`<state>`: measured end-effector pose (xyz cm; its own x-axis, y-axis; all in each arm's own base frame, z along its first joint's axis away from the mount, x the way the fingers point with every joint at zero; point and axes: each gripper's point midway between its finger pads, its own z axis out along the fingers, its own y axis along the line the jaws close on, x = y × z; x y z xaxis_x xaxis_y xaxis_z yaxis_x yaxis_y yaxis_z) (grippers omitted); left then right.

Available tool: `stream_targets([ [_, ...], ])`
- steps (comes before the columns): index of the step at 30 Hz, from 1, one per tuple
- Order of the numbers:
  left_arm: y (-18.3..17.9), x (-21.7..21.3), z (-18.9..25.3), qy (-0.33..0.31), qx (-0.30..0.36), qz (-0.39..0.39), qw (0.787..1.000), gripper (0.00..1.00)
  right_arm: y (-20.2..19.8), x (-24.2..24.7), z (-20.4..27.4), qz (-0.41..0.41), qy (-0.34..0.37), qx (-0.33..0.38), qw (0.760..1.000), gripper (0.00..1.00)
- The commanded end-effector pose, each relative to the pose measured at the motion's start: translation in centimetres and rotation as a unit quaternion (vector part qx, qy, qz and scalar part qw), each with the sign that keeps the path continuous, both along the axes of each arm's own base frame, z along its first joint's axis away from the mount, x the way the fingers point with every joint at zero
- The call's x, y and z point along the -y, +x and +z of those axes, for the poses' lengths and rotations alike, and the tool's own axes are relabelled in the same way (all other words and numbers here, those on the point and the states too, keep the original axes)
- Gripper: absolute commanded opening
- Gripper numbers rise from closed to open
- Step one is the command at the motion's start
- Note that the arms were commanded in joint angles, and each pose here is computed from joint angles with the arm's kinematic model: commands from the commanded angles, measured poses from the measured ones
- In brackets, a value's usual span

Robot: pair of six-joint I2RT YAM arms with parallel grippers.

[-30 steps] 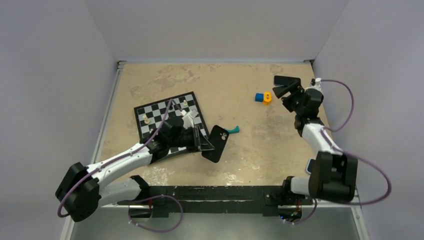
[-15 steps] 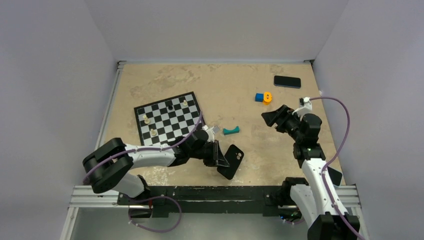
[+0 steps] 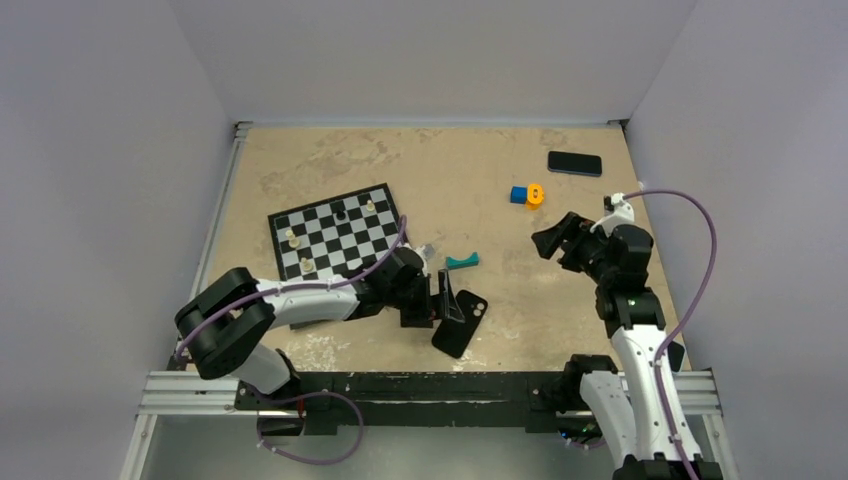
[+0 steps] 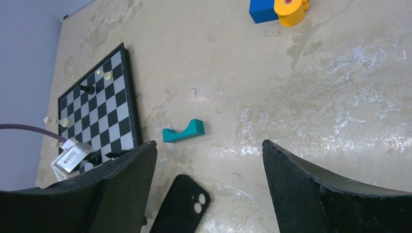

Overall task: Take the phone out of the phone case
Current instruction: Place the phone case at the center of the board.

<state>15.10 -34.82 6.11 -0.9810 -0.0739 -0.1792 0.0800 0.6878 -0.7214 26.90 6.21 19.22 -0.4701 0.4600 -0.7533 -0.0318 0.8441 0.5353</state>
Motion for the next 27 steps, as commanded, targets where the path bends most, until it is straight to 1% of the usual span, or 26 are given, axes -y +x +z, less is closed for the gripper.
stream_targets([
  [1,-0.5,-2.3,1.8,0.036,0.027,-0.015,0.999,0.97,-0.1,1.6,1.2,-0.037,-0.031,-0.003,0.999,0.84],
  [3,-0.6,-3.5,2.9,0.051,0.040,-0.016,0.998,0.98,0.3,2.3,0.7,-0.069,-0.018,-0.029,0.997,0.84],
  [5,-0.3,-5.1,4.8,0.078,0.071,-0.013,0.994,0.98,0.5,3.8,-0.4,-0.129,-0.011,-0.076,0.989,0.84],
  [7,0.7,-6.3,7.7,0.093,0.126,-0.009,0.988,0.98,0.9,5.3,-1.5,-0.196,0.003,-0.109,0.975,0.85],
  [8,1.0,-6.8,9.3,0.096,0.148,-0.011,0.984,0.98,0.9,6.4,-2.5,-0.243,0.010,-0.126,0.962,0.86],
  [9,1.4,-7.0,11.4,0.091,0.174,-0.015,0.980,0.98,0.7,7.5,-3.4,-0.293,0.021,-0.147,0.945,0.88],
  [11,1.9,-7.4,15.4,0.082,0.222,-0.025,0.971,0.98,-0.1,9.5,-5.0,-0.363,0.017,-0.187,0.913,0.89],
  [12,2.3,-7.5,17.5,0.078,0.253,-0.032,0.964,0.98,-0.6,10.7,-5.7,-0.403,0.012,-0.203,0.892,0.90],
  [14,3.2,-7.7,21.0,0.074,0.302,-0.032,0.950,0.98,-1.3,12.5,-7.2,-0.452,0.007,-0.235,0.861,0.94],
  [15,3.8,-7.8,22.5,0.073,0.325,-0.032,0.942,0.99,-1.7,13.5,-8.0,-0.472,0.007,-0.249,0.846,0.94],
  [18,4.7,-7.6,26.5,0.065,0.370,-0.042,0.926,0.99,-3.8,17.5,-9.8,-0.552,0.008,-0.275,0.787,0.95],
  [22,5.9,-6.4,29.3,0.051,0.408,-0.057,0.910,0.99,-6.7,21.9,-11.5,-0.624,0.037,-0.285,0.727,0.94],
  [23,5.8,-6.0,29.5,0.045,0.408,-0.066,0.909,0.99,-7.7,23.1,-11.8,-0.647,0.046,-0.287,0.705,0.93],
  [24,6.0,-5.7,29.5,0.042,0.408,-0.071,0.909,0.99,-8.4,23.8,-12.0,-0.661,0.052,-0.288,0.691,0.92],
  [27,6.3,-5.3,29.2,0.035,0.416,-0.085,0.905,0.99,-9.9,24.7,-12.3,-0.692,0.066,-0.283,0.661,0.86],
])
